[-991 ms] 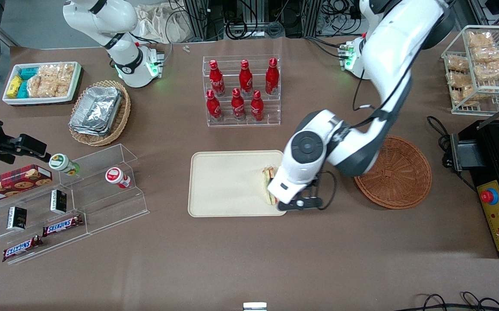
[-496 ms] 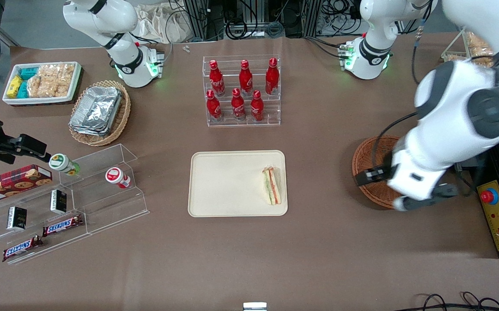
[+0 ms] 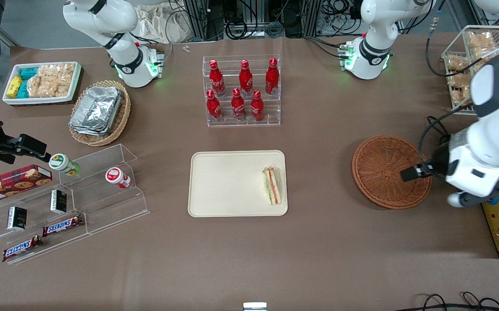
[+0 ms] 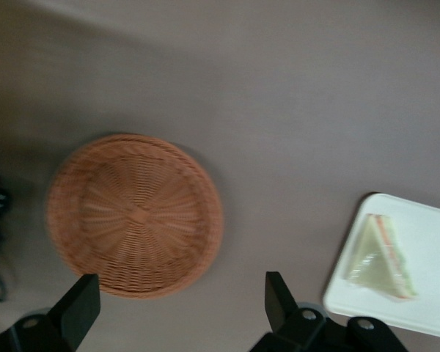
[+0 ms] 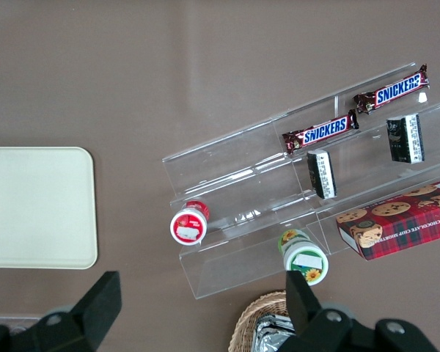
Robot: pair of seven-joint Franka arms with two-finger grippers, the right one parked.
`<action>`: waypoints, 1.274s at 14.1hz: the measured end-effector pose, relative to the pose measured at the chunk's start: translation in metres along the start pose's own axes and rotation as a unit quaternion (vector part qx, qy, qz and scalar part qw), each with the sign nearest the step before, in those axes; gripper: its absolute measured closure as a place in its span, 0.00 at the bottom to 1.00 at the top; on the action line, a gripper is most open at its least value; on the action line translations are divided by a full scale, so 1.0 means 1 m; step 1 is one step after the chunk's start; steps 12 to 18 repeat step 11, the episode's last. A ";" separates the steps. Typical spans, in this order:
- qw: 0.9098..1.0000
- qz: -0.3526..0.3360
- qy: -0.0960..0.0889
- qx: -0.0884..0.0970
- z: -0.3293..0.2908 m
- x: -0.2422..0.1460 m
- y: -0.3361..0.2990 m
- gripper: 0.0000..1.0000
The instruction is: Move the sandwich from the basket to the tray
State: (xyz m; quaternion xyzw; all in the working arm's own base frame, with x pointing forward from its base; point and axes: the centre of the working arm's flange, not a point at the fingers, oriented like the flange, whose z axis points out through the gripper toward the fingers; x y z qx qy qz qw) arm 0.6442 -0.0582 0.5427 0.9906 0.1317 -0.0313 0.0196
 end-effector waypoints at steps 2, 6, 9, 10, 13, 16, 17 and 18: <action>1.000 0.023 -0.008 0.005 -0.004 -0.003 -0.034 0.00; 0.998 0.061 -0.009 0.015 -0.012 -0.038 -0.071 0.00; 0.996 0.089 -0.011 0.014 -0.015 -0.050 -0.097 0.00; 0.995 0.097 -0.009 0.013 -0.016 -0.048 -0.103 0.00; 0.994 0.109 -0.009 0.015 -0.016 -0.047 -0.106 0.00; 0.994 0.109 -0.009 0.015 -0.016 -0.047 -0.106 0.00; 0.994 0.109 -0.009 0.015 -0.016 -0.047 -0.106 0.00; 0.994 0.109 -0.009 0.015 -0.016 -0.047 -0.106 0.00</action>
